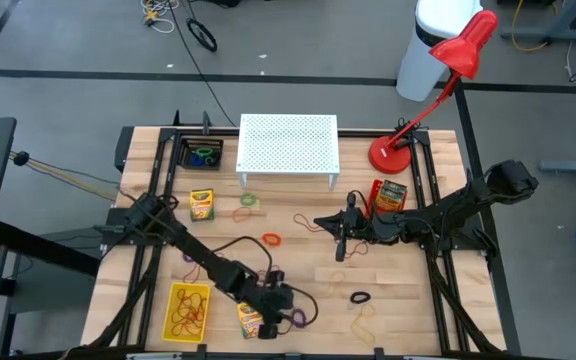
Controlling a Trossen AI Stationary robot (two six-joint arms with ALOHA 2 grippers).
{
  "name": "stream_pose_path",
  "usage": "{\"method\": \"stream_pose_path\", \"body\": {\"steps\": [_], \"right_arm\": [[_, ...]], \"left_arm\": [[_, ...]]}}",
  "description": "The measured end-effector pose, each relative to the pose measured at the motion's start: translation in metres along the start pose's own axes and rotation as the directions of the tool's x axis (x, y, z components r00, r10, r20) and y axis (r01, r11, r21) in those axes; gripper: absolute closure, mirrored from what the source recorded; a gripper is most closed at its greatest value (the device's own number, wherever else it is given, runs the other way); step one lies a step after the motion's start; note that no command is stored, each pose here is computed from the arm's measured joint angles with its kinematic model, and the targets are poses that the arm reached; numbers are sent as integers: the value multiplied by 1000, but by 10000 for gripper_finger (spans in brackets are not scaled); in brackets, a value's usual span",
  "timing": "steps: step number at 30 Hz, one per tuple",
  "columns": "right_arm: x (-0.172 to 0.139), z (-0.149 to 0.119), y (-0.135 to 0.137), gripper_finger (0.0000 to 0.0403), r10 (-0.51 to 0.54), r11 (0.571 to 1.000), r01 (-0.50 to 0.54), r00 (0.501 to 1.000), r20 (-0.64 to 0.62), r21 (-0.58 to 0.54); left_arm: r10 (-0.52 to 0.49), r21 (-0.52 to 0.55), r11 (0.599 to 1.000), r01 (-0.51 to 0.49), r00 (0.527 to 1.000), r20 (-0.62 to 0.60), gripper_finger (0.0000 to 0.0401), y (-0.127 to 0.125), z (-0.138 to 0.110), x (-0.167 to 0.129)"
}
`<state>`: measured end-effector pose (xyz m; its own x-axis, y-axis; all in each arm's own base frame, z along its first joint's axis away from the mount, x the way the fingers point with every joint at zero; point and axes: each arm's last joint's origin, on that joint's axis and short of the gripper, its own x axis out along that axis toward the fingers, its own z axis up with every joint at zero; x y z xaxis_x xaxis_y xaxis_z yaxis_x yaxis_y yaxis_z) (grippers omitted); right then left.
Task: Pick & Place Office Desk Supplies
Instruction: Put the bottom purple spring rubber band into the black bin
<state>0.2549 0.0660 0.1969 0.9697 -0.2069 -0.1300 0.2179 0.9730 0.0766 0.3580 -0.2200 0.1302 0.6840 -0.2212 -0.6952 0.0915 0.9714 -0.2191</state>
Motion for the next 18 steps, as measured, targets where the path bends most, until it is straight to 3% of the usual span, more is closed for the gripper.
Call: {"method": "stream_pose_path", "body": {"steps": [3,6,15,18], "right_arm": [[0,0,0,397,0,1000,0,1000,-3,-2],[0,0,0,397,-1,1000,1,1000,-5,-3],[0,-1,0,397,-1,1000,1,1000,-9,-5],[0,-1,0,397,-2,1000,2,1000,-14,-8]], "left_arm": [[-10,-141,990,9,1000,-8,254,2,1,0],[42,-221,975,-36,999,20,254,3,2,0],[25,-280,960,-17,999,26,253,-12,-2,7],[63,-273,961,-53,998,28,253,-18,0,11]]}}
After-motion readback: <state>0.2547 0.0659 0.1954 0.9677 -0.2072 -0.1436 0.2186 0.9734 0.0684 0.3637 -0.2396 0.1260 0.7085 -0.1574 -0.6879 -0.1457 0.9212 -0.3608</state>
